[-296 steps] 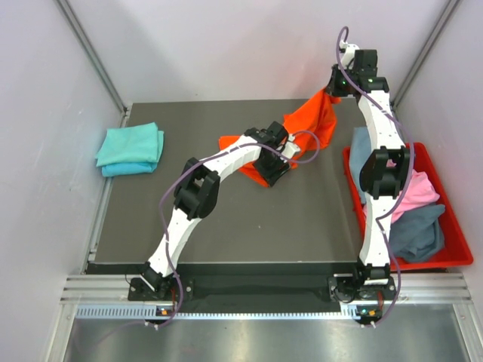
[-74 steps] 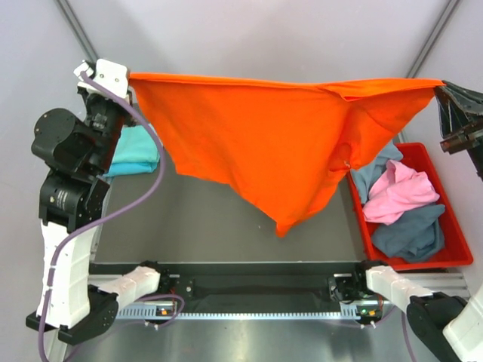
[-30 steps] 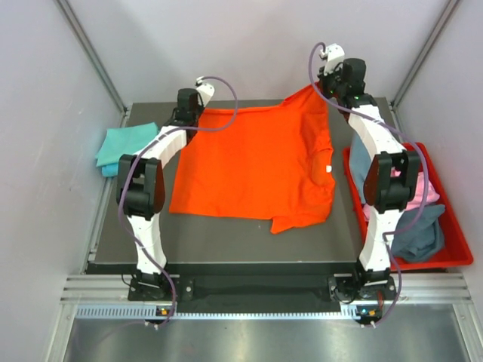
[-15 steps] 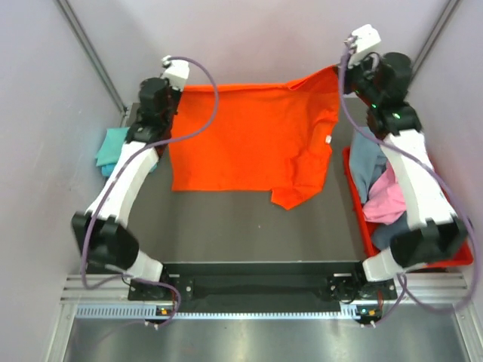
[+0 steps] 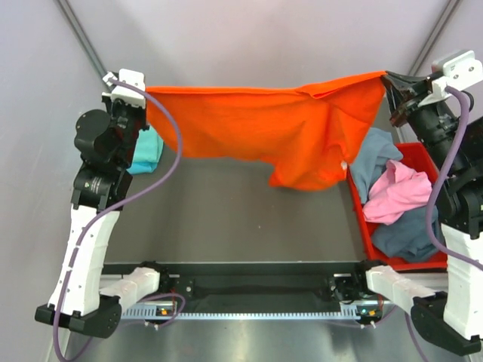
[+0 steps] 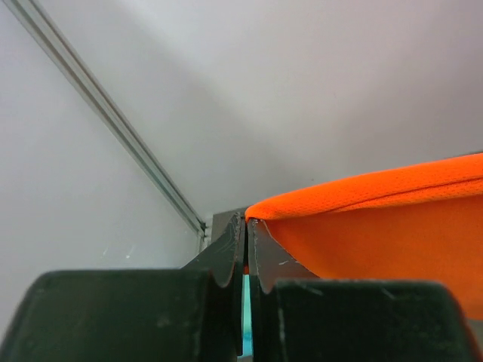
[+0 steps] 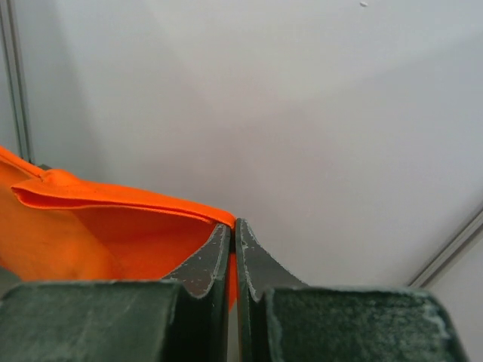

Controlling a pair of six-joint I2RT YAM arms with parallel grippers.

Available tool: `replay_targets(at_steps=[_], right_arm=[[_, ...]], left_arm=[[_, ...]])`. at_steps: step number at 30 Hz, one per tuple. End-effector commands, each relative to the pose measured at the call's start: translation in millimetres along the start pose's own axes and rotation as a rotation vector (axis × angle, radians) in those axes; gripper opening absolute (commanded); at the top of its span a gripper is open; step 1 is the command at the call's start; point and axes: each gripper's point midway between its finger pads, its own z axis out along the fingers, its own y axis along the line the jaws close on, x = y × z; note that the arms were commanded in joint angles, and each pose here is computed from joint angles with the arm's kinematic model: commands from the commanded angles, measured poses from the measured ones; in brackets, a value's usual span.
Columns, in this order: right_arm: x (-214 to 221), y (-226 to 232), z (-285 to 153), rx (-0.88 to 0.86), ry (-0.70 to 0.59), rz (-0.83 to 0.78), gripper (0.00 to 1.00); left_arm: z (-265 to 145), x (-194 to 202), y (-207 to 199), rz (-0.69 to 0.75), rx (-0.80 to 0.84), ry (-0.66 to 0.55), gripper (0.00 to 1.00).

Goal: Fold and stack the t-shirts
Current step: Flatten the tshirt out

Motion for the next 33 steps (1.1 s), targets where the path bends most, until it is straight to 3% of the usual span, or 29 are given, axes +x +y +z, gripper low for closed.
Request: replay_targets(at_steps=[1,6,13,19,26,33], right_arm=[[-2,-5,-8,0.034,0.031,0.005,0.00],[-4,-15,9,0.062,0.008,-0.035,0.00],[38,-34,89,0.097,0.020,-0.129,0.00],[58,-39,126,0.104,0.032,-0.082,0.00],[11,-41,107,0.116,-0.043,-0.064,0.00],[-49,-41,47,0.138,-0.108,-0.070,0.00]], left_arm=[[0,1,-1,-0.009,0.011,0.019,0.00],[22,0,-1,0.026,-0.006,0.014,0.00],[83,14,-10,0.102,-0.038,0.007,0.00],[117,6,-14,0.121,-0.047,-0.026,0.00],[102,-28,-3,0.099,-0.058,-0.102,0.00],[48,-62,18,0.057,-0.076,-0.165,0.00]])
